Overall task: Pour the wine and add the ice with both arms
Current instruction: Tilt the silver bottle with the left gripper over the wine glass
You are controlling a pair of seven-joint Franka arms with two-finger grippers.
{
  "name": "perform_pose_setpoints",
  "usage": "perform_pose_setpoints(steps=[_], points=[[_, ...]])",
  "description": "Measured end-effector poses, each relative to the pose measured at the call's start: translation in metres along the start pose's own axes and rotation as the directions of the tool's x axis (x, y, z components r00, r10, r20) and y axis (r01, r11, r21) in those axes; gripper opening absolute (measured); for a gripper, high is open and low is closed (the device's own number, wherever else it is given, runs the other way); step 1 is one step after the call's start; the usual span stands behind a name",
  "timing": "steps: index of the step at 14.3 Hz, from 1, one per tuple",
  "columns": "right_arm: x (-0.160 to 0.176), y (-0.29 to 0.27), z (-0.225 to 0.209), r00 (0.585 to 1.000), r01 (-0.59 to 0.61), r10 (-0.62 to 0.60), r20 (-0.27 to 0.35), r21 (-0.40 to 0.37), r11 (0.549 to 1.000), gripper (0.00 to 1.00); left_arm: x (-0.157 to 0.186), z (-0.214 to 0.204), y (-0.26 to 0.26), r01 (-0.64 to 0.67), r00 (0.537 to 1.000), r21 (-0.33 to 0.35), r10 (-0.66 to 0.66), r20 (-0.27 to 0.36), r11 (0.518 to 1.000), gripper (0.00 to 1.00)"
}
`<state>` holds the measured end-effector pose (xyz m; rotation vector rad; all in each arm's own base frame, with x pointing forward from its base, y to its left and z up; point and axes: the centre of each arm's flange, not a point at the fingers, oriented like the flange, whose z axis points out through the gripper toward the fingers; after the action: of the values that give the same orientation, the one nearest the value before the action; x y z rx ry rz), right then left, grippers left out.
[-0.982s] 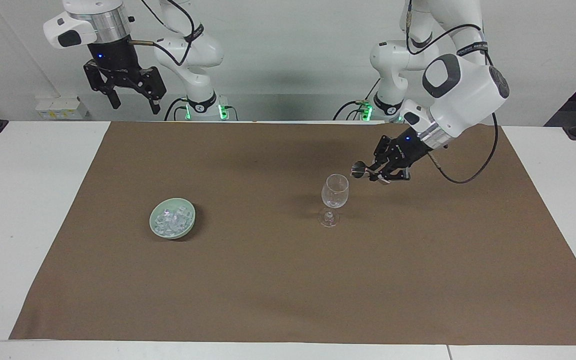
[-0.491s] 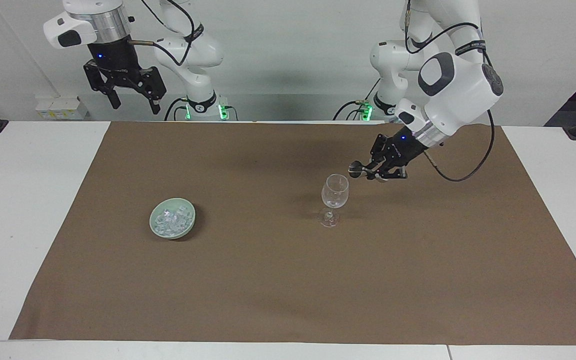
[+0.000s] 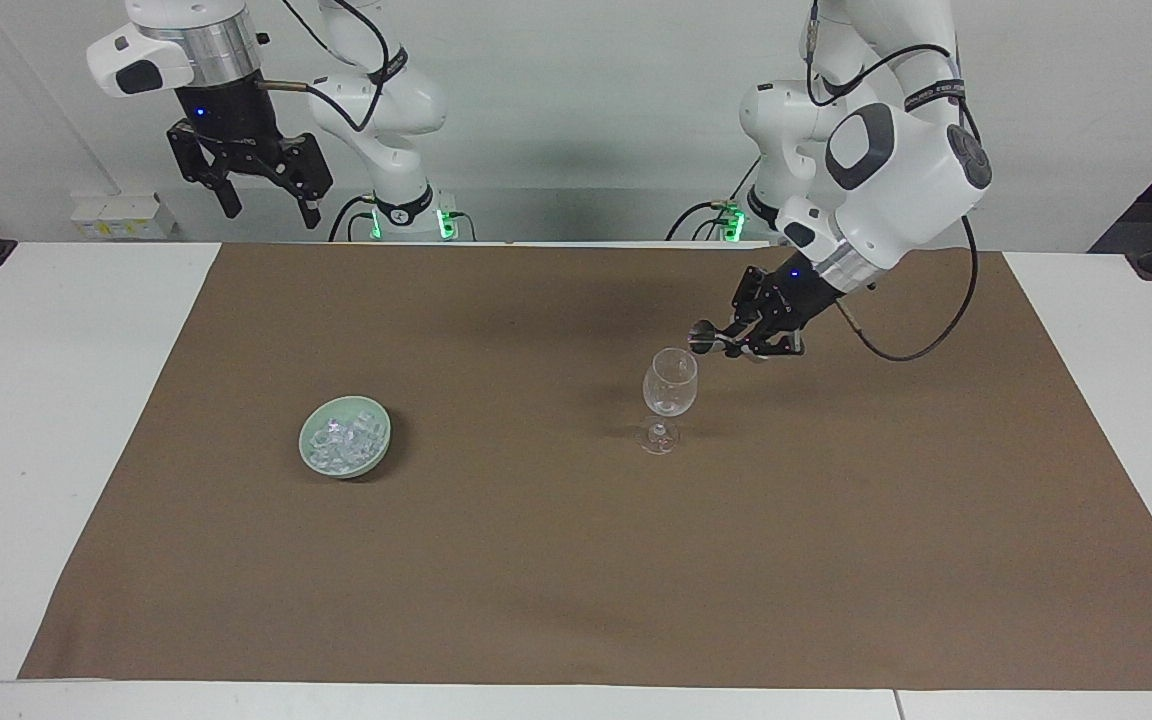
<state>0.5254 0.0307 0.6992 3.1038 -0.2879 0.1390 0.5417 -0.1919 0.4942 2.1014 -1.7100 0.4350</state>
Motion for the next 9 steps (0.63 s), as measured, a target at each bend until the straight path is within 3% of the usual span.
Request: perform_pose_setpoints(steps=[9], points=[[0.0,0.0,0.0,1.0,0.0,0.0,0.0,0.0,1.0,1.0,0.01,0.003,0.005,-0.005,0.999,0.011,0.004,0.044,1.0,0.23]])
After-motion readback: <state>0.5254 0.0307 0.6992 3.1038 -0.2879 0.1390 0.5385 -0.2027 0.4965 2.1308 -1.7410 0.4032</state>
